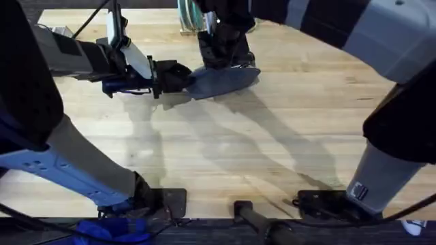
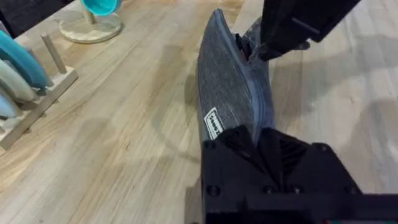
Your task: Unzip the bag, pick up the pens from the table one at a time and place them inside, then zip the bag closed.
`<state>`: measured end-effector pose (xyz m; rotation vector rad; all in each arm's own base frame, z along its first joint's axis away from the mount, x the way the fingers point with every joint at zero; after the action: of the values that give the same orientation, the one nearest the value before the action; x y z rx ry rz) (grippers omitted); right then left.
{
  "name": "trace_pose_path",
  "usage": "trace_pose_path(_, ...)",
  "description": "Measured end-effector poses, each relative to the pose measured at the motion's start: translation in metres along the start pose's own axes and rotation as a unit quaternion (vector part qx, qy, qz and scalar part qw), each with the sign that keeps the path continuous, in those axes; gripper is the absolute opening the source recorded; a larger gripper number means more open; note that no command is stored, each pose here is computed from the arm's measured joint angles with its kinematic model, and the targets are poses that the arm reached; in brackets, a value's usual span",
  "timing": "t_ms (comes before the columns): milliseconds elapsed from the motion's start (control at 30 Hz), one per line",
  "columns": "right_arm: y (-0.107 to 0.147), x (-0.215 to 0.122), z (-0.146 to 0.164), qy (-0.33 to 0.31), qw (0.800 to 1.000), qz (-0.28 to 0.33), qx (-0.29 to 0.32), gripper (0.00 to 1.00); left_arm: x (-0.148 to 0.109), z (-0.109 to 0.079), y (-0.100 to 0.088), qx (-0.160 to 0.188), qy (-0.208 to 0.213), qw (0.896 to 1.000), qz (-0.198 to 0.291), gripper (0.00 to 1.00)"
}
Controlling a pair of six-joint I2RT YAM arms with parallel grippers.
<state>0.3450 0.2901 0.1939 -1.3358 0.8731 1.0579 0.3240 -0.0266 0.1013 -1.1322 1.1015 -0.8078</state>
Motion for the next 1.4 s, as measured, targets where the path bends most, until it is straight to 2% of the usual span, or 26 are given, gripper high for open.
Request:
trace_pose_path(400,-0.004,0.002,-0.01,-0.009,1.0,0.015,-0.005,0.031,0.001,0.0,0.0,0.0,0.001,1.0,0.0,0.042)
trace_pose_path(700,-0.013,0.005,-0.041,-0.016,0.998,0.051,0.025,0.035,0.001,0.0,0.0,0.0,0.001,1.0,0.0,0.042)
trace_pose_path(1000,-0.014,0.006,-0.042,-0.027,0.998,0.054,0.01,0.035,0.0,0.0,0.0,-0.001,0.001,1.0,0.0,0.042)
trace_pose_path(1400,-0.02,0.011,-0.053,-0.052,0.996,0.065,0.026,0.035,0.001,0.0,0.0,-0.006,0.001,1.0,0.0,0.042)
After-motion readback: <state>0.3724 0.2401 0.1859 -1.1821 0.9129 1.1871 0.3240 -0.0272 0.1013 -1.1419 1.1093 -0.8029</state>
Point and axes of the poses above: each hand's point on the last joint's axis, 136 mm out from that joint toward the fingers, its own x axis out along the fingers, its own z axis along the line the jaws close on, y = z × x, the point moved 6 cm from there along -x, back along the fingers, and after that the axes turned 8 degrees about x, right-handed, at the moved point
